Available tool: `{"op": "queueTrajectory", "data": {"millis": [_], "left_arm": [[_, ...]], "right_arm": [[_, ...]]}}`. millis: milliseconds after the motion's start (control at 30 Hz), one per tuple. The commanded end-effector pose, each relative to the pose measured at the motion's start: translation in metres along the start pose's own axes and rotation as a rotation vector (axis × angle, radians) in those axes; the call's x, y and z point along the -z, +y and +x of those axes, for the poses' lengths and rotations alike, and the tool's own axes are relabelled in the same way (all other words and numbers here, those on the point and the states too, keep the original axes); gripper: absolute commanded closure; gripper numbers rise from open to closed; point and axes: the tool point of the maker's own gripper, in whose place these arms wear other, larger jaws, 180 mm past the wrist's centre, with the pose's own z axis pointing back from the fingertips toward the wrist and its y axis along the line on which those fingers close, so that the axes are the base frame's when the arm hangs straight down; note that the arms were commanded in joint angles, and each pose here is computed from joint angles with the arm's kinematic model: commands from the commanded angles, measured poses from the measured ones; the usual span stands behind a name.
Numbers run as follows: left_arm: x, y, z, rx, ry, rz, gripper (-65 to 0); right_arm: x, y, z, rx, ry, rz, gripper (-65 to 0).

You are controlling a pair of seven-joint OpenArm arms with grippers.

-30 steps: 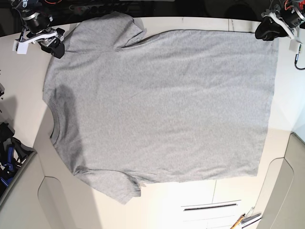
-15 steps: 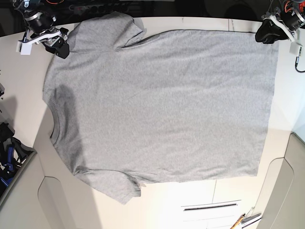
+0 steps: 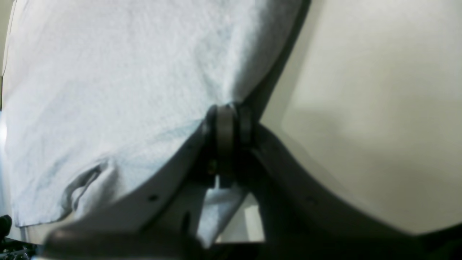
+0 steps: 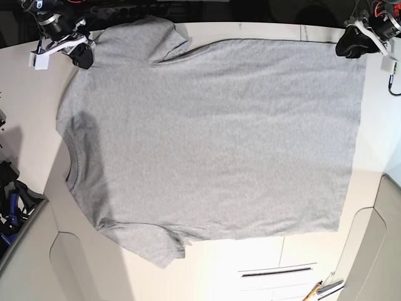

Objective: Fold the T-shirt properly
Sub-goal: 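Grasp the shirt's shoulder edge with the right gripper and the hem corner with the left, then adjust the left gripper's grip on the hem corner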

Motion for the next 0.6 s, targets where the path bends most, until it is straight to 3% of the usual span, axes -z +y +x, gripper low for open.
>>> {"op": "queueTrajectory", "data": {"millis": [0,133,300,567], "left_arm": [[-0.004,-0.002,0.012,0.005,-0.036,-0.016,-25.6],[-0.003,-0.002,0.014,0.009,-0.041,-0.015,-25.7],[0.003,0.007,0.021,0.087,-0.027,0.031,-36.5],[0.008,0.045,0.058,0.165,-0.061,0.241,-36.6]], "right_arm": [[-0.003,0.001,0.005,-0.013,-0.017,0.004,0.0],[-0.003,0.0,0.005,-0.02,-0.013,-0.003,0.0],[-0.003,0.0,0.004,-0.02,-0.013,-0.003,0.0],[-0.003,0.0,0.005,-0.021,-0.013,-0.002,0.0]]}}
